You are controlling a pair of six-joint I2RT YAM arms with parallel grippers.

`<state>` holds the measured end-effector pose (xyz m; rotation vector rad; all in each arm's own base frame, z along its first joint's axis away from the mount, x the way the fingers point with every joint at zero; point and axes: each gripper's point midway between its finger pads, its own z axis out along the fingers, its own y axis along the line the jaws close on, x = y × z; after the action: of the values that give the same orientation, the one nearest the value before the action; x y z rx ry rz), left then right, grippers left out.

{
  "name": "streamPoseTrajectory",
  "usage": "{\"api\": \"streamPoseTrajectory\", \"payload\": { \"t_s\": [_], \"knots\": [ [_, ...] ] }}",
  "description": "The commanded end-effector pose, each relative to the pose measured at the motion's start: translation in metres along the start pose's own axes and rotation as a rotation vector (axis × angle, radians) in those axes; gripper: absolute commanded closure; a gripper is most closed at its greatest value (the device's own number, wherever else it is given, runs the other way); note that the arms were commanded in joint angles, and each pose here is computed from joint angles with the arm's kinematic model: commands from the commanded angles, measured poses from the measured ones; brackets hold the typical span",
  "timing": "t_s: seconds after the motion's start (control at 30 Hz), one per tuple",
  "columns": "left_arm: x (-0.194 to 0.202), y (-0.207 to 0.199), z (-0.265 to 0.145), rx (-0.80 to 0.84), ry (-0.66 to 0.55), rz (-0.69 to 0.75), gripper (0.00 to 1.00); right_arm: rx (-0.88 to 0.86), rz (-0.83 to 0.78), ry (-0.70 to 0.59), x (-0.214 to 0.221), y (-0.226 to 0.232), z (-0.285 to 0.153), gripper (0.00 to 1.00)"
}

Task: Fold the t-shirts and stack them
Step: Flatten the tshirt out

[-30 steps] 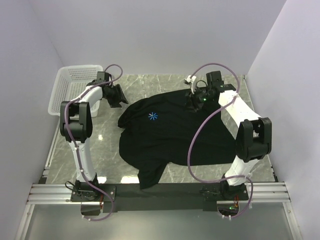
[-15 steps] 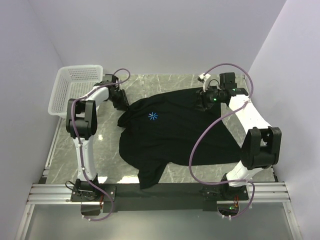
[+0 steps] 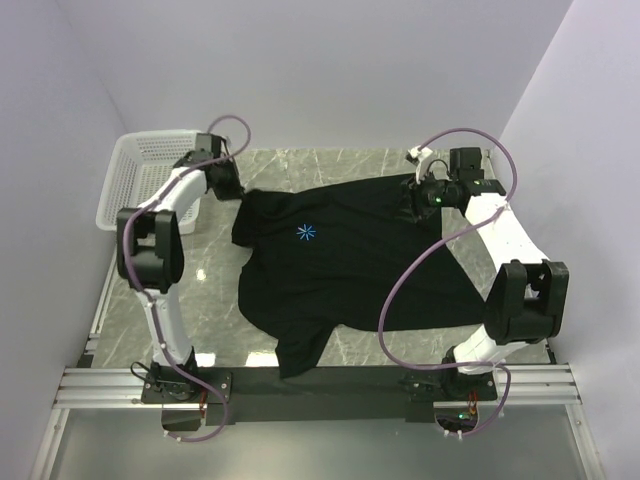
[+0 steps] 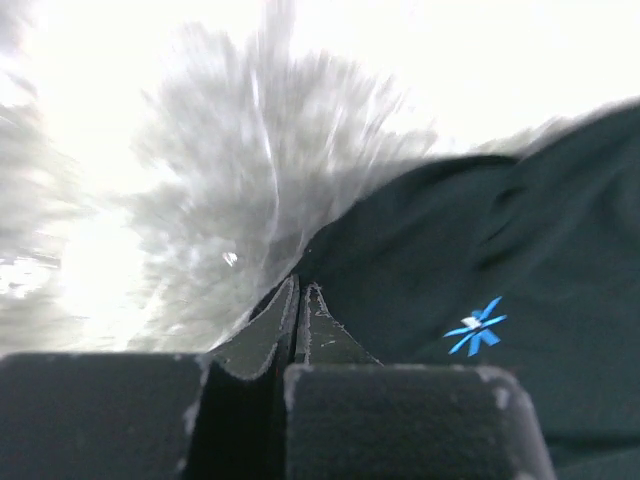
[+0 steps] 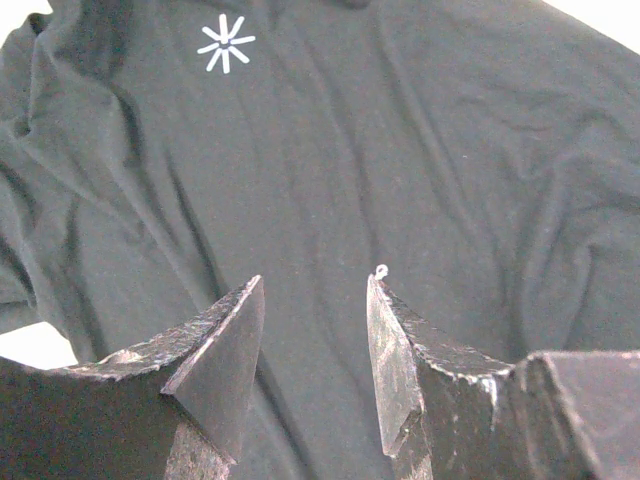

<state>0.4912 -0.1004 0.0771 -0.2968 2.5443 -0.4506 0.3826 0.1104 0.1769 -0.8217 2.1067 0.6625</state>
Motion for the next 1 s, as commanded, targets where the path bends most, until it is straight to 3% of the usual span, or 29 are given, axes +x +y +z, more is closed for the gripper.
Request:
{"api": "streamPoseTrajectory", "payload": {
  "t_s": [0.0, 0.27, 0.47, 0.73, 0.83, 0.87, 0.97],
  "knots": [
    [-0.070, -0.012, -0.059, -0.002, -0.275, 0.031, 0.99, 0.037, -0.038, -0.063, -0.017, 0.000, -0.015, 0.47],
    [-0.079, 0.006, -0.059, -0.107, -0.307, 0.032, 0.99, 0.073, -0.011, -0.058, -0.008, -0.010, -0.021, 0.47],
    [-0.074, 0.018, -0.038, -0.133, -0.243, 0.027, 0.99, 0.125, 0.008, -0.032, -0.002, -0.024, -0.020, 0.47],
    [-0.067, 0.050, -0.019, -0.263, -0.213, -0.016, 0.99, 0.344, 0.061, -0.016, -0.011, -0.085, -0.030, 0.47],
    [-0.070, 0.049, -0.009, -0.252, -0.201, -0.009, 0.84, 0.353, 0.057, -0.003, -0.016, -0.099, -0.026, 0.47],
    [-0.071, 0.047, -0.008, -0.245, -0.201, -0.009, 0.69, 0.352, 0.062, 0.011, -0.013, -0.103, -0.022, 0.47],
    [-0.082, 0.041, -0.011, -0.224, -0.231, 0.005, 0.48, 0.352, 0.051, 0.011, -0.018, -0.112, -0.019, 0.47]
  ]
}}
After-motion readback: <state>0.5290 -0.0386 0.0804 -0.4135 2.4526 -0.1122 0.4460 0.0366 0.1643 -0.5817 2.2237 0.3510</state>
